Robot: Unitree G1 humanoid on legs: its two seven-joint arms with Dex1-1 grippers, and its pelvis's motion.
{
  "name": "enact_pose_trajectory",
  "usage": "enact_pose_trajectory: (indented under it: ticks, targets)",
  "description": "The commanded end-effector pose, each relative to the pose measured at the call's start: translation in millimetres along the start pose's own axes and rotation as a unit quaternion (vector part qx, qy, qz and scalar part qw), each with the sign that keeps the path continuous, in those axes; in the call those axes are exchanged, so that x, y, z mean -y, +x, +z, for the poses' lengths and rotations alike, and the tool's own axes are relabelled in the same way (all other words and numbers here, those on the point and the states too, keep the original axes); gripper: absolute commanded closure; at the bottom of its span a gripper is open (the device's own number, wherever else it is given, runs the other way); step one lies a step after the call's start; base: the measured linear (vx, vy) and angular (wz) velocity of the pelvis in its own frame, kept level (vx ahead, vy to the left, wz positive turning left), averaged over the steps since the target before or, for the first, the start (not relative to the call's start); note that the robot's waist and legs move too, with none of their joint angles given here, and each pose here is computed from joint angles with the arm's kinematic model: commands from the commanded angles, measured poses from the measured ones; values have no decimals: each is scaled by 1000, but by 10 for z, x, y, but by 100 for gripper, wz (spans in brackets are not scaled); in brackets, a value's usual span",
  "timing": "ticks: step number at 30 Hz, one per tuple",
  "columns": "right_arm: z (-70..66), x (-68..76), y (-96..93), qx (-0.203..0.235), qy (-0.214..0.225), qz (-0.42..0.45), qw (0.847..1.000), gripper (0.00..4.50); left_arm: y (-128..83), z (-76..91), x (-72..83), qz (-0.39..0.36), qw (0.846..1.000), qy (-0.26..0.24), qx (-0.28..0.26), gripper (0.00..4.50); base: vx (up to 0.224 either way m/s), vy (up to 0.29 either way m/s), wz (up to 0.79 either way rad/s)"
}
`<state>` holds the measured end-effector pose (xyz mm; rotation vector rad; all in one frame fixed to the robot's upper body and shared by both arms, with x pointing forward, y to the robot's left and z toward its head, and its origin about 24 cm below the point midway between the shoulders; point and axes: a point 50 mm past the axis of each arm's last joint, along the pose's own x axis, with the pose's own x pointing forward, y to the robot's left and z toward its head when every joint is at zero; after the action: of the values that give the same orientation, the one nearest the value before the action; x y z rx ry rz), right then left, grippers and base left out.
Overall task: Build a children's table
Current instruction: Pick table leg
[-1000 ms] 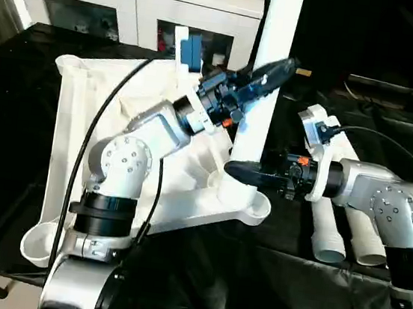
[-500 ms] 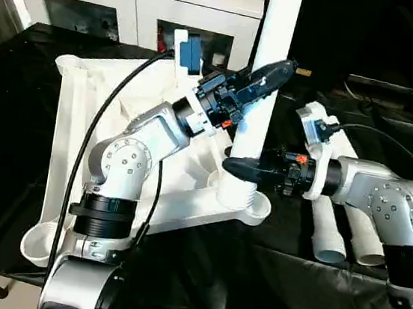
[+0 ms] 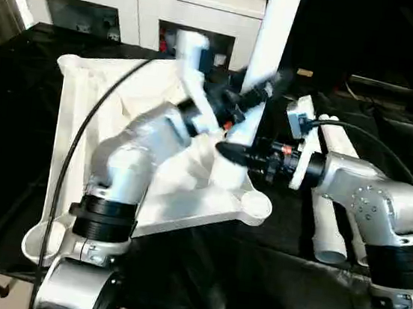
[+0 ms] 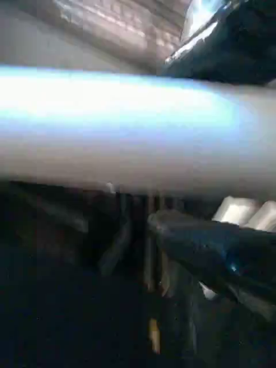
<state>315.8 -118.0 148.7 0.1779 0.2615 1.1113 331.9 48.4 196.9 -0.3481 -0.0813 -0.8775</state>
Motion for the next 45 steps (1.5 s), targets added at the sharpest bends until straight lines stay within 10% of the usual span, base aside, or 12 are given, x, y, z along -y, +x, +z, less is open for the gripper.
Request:
enact_pose_trajectory:
  ticks: [1, 19, 27, 45]
  targets:
    - [78, -27, 36, 27, -42, -36, 998, 260, 19, -17, -198, 130, 991, 23, -20, 147, 0, 0, 0]
    - [-8, -90, 176, 40, -42, -78, 995, 225, 82, 149, -45, 112, 992, -24, 46, 254, 0, 0, 0]
    - [-16, 4, 37, 9, -7, -58, 998, 145, 62, 110, -27, 63, 997, 51, 13, 259, 0, 0, 0]
    - [-24, -2, 93, -30, -31, -22, 999, 147, 96, 50, 70, 10, 994, 107, -16, 259, 0, 0, 0]
